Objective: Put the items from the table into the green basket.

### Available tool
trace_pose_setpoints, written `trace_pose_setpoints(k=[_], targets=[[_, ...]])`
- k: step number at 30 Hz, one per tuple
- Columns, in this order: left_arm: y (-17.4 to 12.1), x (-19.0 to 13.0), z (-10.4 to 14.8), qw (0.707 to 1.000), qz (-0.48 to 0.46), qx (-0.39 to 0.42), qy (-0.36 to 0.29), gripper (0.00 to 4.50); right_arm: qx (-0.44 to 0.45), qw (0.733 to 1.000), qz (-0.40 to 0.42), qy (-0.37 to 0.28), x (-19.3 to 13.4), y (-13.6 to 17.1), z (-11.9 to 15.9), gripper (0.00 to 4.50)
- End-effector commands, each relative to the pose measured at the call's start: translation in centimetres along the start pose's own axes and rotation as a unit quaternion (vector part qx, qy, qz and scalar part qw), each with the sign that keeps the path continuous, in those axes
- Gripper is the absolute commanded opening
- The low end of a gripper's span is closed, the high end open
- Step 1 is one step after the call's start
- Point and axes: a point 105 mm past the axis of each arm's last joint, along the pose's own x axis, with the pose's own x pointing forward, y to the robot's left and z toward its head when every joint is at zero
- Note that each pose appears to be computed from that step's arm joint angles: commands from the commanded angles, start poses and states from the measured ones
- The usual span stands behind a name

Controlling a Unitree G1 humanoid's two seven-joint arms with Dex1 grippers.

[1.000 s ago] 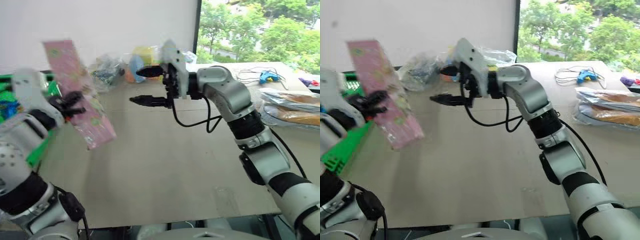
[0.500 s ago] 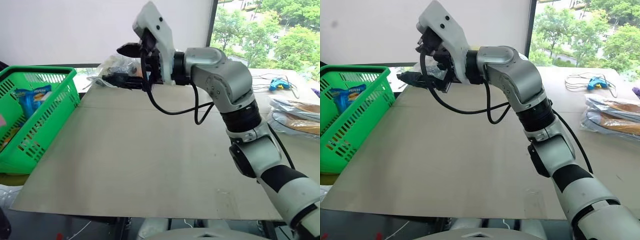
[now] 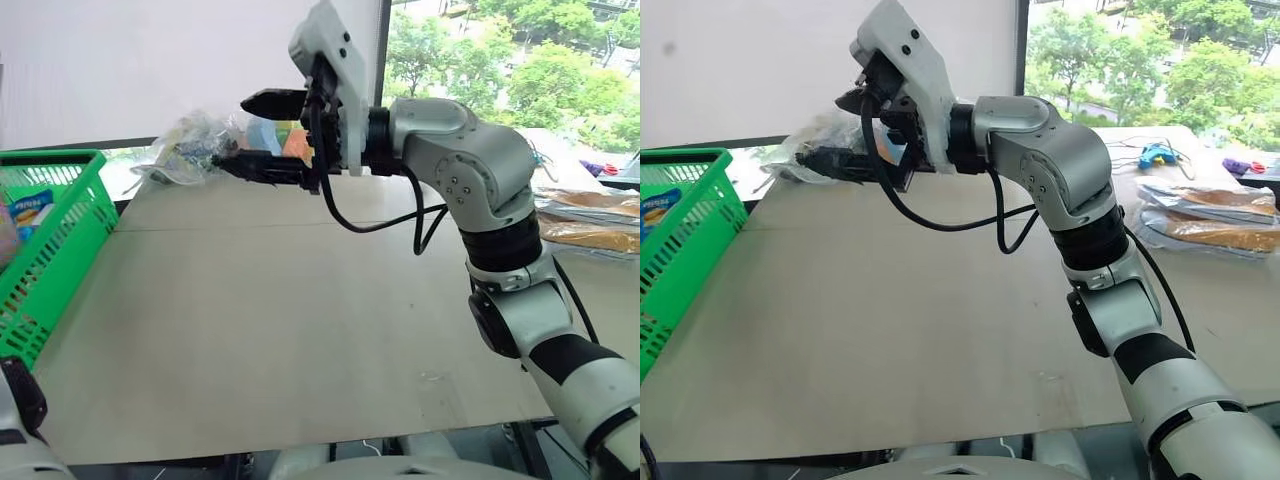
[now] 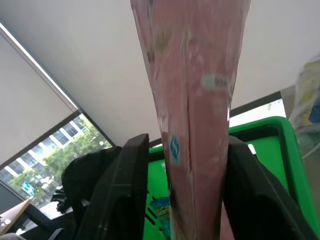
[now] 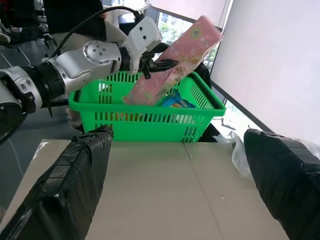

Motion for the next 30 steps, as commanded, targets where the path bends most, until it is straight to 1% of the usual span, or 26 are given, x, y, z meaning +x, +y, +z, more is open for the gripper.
trace_pose_setpoints(k=[1, 3, 4, 5, 6, 7, 8, 9, 10, 11, 12, 13, 14, 15, 16, 18, 22, 27, 30], targets=[[3.5, -0.5, 3.2, 0.993, 0.098, 0.006, -0.064, 4.13, -0.026, 0.999, 0.0, -0.02, -0.7, 0.2, 1.3, 4.5], [3.5, -0.9, 4.6, 0.987, 0.125, 0.011, -0.097, 4.13, -0.029, 0.999, -0.006, -0.021, -1.2, -0.1, 1.3, 4.5], [3.0, -1.0, 5.5, 0.984, 0.132, -0.002, -0.124, 4.13, -0.032, 0.999, -0.012, -0.02, -1.6, -0.3, 1.2, 4.5], [1.9, -1.3, 6.5, 0.981, 0.128, 0.006, -0.148, 4.13, -0.035, 0.999, -0.023, -0.022, -1.9, -0.8, 1.0, 4.5], [0.2, -1.5, 7.3, 0.98, 0.102, -0.007, -0.172, 4.13, -0.034, 0.998, -0.042, -0.02, -2.3, -1.4, 0.7, 4.5], [-1.6, -1.8, 8.0, 0.978, 0.076, -0.054, -0.186, 4.13, -0.031, 0.997, -0.066, -0.016, -3.0, -2.2, 0.1, 4.5], [-3.6, -2.1, 8.5, 0.974, 0.042, -0.118, -0.189, 4.13, -0.031, 0.995, -0.093, -0.014, -3.9, -3.1, -0.6, 4.5], [-5.0, -2.5, 8.9, 0.968, 0.017, -0.163, -0.189, 4.13, -0.032, 0.993, -0.109, -0.013, -4.6, -3.6, -1.0, 4.5], [-8.0, -3.3, 9.6, 0.954, -0.051, -0.229, -0.184, 4.13, -0.029, 0.991, -0.133, -0.009, -5.6, -4.4, -1.8, 4.5], [-11.7, -4.8, 11.0, 0.93, -0.125, -0.289, -0.188, 4.13, -0.013, 0.986, -0.168, 0.006, -7.3, -5.4, -3.1, 4.5], [-16.3, -7.2, 12.2, 0.896, -0.218, -0.345, -0.175, 4.13, -0.004, 0.977, -0.212, 0.033, -9.8, -6.6, -5.2, 4.5], [-21.0, -10.4, 13.2, 0.861, -0.314, -0.37, -0.154, 4.13, -0.002, 0.962, -0.264, 0.074, -12.9, -7.7, -7.7, 4.5], [-23.7, -13.1, 13.6, 0.842, -0.37, -0.366, -0.143, 4.13, -0.005, 0.949, -0.297, 0.109, -15.4, -8.2, -9.5, 4.5], [-25.7, -15.4, 13.3, 0.829, -0.416, -0.353, -0.124, 4.13, -0.01, 0.935, -0.323, 0.144, -17.9, -8.4, -11.2, 4.5], [-27.2, -17.2, 12.4, 0.822, -0.444, -0.342, -0.102, 4.13, -0.015, 0.922, -0.346, 0.171, -20.2, -8.3, -12.7, 4.5], [-28.6, -19.2, 10.2, 0.817, -0.464, -0.338, -0.054, 4.13, -0.028, 0.906, -0.365, 0.21, -23.5, -7.7, -14.7, 4.5], [-29.6, -21.7, 7.3, 0.817, -0.483, -0.316, -0.001, 4.13, -0.029, 0.893, -0.387, 0.227, -27.1, -6.2, -16.1, 4.5], [-28.8, -22.7, 4.2, 0.827, -0.479, -0.291, 0.042, 4.13, -0.018, 0.877, -0.426, 0.221, -30.0, -4.4, -16.2, 4.5], [-28.2, -22.1, 4.0, 0.834, -0.462, -0.299, 0.039, 4.13, -0.012, 0.876, -0.424, 0.228, -30.4, -3.2, -16.7, 4.5]])
